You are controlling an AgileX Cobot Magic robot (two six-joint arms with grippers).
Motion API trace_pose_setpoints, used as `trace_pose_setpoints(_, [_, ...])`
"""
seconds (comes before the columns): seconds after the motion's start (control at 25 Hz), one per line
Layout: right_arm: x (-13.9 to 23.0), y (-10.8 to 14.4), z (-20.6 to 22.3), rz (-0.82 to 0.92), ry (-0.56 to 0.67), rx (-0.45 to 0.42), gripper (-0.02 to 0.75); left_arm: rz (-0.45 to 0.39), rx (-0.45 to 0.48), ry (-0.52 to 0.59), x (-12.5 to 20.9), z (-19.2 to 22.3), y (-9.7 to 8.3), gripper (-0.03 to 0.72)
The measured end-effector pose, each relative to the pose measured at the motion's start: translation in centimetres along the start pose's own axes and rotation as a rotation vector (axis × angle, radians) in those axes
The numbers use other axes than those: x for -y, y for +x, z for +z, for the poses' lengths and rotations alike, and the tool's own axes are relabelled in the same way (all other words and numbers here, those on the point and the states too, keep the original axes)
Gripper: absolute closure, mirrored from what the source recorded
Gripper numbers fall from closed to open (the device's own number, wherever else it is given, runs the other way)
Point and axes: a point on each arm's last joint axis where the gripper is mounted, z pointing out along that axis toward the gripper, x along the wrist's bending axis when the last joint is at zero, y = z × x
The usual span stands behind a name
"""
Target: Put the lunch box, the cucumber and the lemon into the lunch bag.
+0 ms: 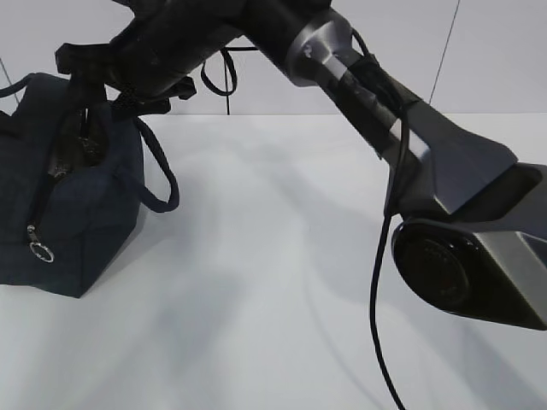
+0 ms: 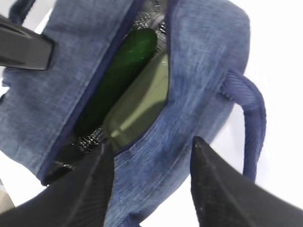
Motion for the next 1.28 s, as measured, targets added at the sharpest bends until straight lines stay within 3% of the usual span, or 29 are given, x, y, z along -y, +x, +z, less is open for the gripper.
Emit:
trace_pose_setpoints(0.2, [0.7, -0.8, -0.1, -0.038, 0.084, 0.088, 0.33, -0.002, 0.014, 0.016, 0.1, 0.0, -0.1, 0.697])
trace_pose_setpoints(0.56, [0.8, -1.4, -0.1, -0.051, 0.092, 0.149, 0.348, -0.002, 0.016, 0.017, 0.2, 0.0, -0.1, 0.697])
trace_pose_setpoints(1.16, [2.0, -2.4, 1.9, -0.006, 0.134, 0.114, 0.352, -0.002, 0.016, 0.017, 0.2, 0.0, -0.1, 0.697])
trace_pose_setpoints(1.28, [2.2, -2.4, 2.1, 0.001, 0.139, 0.102, 0.418, -0.002, 0.016, 0.017, 0.2, 0.0, -0.1, 0.697])
